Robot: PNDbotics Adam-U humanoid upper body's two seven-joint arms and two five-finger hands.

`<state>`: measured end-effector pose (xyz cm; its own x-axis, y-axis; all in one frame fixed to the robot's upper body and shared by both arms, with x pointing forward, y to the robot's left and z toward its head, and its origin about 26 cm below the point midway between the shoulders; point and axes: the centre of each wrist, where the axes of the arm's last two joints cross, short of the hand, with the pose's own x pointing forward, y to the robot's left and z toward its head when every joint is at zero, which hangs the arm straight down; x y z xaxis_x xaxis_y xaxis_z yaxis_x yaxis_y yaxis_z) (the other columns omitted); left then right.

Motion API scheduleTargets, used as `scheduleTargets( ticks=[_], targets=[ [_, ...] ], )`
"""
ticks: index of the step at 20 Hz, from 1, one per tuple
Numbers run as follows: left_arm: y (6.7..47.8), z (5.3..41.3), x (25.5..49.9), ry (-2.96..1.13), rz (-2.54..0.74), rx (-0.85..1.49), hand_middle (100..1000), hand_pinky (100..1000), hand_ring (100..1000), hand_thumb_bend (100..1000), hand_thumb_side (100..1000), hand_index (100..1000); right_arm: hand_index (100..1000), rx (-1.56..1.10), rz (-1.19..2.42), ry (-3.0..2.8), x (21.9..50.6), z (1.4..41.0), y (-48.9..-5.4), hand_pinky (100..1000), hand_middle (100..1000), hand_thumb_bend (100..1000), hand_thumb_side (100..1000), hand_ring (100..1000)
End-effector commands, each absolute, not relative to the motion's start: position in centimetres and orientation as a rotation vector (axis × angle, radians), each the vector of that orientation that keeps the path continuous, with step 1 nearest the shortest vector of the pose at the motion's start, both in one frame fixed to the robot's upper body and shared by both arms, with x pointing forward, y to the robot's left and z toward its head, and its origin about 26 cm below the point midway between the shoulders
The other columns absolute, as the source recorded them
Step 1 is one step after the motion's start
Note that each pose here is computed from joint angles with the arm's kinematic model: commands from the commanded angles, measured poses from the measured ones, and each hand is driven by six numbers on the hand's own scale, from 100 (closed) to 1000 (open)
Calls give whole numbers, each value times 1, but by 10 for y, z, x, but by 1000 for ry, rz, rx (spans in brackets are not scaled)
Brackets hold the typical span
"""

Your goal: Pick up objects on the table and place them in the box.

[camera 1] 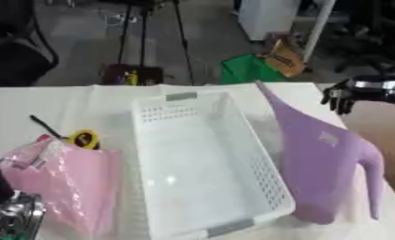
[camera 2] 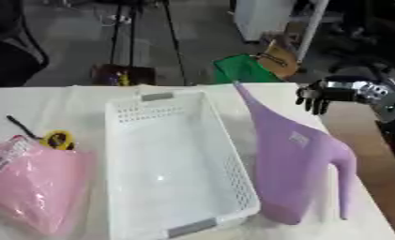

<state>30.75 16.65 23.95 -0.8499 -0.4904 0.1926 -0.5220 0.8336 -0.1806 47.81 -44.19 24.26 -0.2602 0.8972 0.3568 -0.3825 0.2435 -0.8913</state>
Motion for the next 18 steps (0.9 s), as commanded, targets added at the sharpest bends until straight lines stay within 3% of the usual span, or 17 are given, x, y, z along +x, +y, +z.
scheduleTargets(
  ticks=[1,18],
  targets=[
    [166,244,305,-2895,354,791,724,704,646,100,980,751,736,-372,1763,-1236,476,250,-448,604,563,100,1000,584],
    [166,242,305,-2896,356,790,725,704,647,100,980,750,744,-308,1832,-1340,470,234,-445,608,570,100,1000,588]
  ],
)
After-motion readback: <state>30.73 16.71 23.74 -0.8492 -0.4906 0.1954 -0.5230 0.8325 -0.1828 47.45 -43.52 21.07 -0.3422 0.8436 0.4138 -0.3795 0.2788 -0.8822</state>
